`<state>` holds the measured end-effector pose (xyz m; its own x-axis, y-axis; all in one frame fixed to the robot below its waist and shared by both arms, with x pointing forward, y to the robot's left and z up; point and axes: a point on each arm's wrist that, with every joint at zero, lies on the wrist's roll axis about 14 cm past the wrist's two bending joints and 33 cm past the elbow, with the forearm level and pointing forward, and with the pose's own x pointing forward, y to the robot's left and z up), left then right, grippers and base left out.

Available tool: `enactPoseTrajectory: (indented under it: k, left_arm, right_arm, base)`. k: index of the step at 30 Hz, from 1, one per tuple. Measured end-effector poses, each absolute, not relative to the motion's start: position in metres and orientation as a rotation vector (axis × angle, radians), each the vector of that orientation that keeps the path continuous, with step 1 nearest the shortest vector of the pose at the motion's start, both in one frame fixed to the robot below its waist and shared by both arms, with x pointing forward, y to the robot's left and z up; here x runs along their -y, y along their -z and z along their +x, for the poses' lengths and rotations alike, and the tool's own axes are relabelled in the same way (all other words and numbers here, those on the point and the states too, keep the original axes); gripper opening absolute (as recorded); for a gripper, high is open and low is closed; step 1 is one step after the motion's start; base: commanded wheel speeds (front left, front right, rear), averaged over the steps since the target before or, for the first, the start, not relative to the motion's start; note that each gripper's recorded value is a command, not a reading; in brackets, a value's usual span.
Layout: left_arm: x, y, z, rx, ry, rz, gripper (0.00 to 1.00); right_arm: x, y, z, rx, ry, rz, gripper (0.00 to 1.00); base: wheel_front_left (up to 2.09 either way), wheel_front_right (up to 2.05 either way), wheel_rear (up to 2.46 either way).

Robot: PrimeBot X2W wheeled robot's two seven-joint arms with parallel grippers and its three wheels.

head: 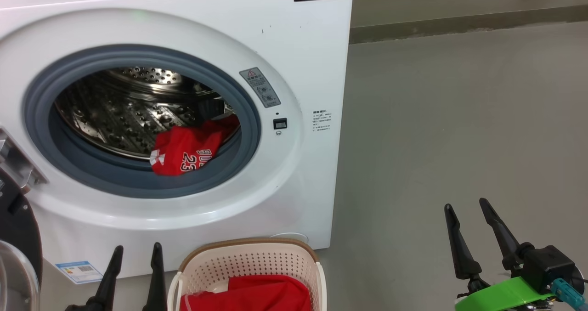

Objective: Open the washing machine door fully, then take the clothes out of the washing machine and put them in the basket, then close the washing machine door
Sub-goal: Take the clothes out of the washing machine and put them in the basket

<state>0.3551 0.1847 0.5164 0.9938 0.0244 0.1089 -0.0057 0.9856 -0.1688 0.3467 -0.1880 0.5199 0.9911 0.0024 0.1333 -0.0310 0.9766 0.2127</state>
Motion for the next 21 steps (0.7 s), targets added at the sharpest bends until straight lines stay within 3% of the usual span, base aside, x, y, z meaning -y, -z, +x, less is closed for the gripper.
enactPoseTrajectory:
  k: [21]
  left_arm:
    - [-0.1858,-0.5105,0.357,0.093,-0.018,-0.164,1.0]
  right_arm:
    - [0.1862,-0.5147,0.3482,0.115,-0.021,0.211,1.0]
  base:
    - [0.0,0.0,0.0]
